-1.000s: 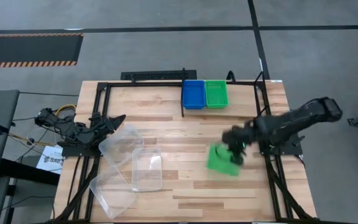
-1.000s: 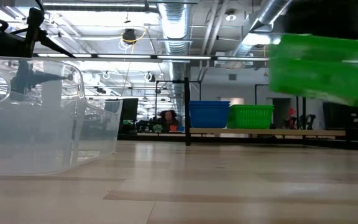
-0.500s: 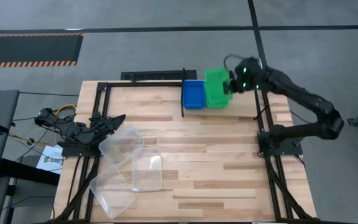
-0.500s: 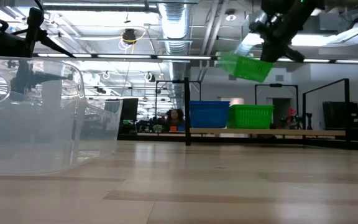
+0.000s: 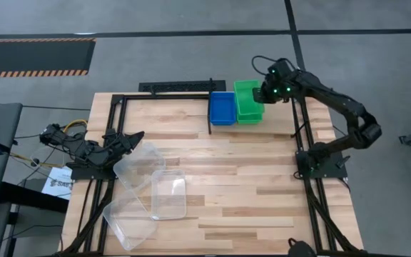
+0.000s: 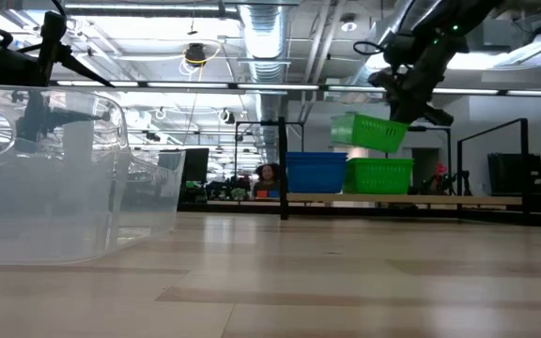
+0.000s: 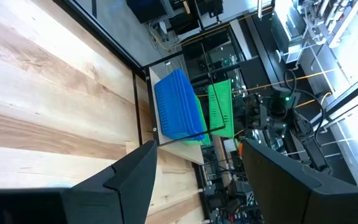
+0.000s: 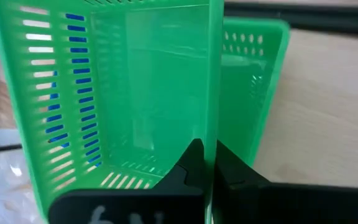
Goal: Stack baskets on shelf by color
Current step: Stack the green bin on top of the green bins on the shelf
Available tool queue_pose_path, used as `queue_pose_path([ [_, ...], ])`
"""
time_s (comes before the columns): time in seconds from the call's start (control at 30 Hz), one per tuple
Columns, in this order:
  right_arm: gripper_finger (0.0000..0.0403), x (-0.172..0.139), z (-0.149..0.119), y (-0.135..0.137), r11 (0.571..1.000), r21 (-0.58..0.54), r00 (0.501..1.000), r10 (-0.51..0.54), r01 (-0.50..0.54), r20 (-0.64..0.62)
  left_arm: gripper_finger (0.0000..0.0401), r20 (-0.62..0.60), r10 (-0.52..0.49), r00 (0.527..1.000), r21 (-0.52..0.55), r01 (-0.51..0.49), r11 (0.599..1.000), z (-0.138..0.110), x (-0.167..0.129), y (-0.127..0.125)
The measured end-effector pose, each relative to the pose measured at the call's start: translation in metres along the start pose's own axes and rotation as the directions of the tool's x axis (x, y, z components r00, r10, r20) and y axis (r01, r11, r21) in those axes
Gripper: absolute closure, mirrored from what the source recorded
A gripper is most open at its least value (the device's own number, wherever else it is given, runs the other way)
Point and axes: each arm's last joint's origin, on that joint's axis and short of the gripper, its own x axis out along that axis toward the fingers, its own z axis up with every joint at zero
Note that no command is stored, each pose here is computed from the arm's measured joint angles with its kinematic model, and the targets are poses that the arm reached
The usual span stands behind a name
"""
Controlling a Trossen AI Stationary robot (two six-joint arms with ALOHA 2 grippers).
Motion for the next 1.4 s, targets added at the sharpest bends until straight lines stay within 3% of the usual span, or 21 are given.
queue_pose_path([
  [0.37,0.0390,0.0056,-0.0012,-0.0046,0.995,0.008,0.995,-0.097,0.097,-0.007,0.0177,0.002,0.000,1.000,0.000,0.000,1.000,0.0000,0.0000,0.0000],
  [0.6,0.0374,0.0055,-0.0011,-0.0045,0.995,0.008,0.995,-0.098,0.098,-0.006,0.0177,0.002,0.000,1.000,0.001,0.000,1.000,0.0000,0.0000,0.0001],
  [1.4,0.0376,0.0075,-0.0061,0.0005,0.988,0.065,0.991,-0.137,0.137,-0.002,0.0177,0.000,0.000,1.000,0.003,0.000,1.000,-0.0001,0.0000,0.0001],
])
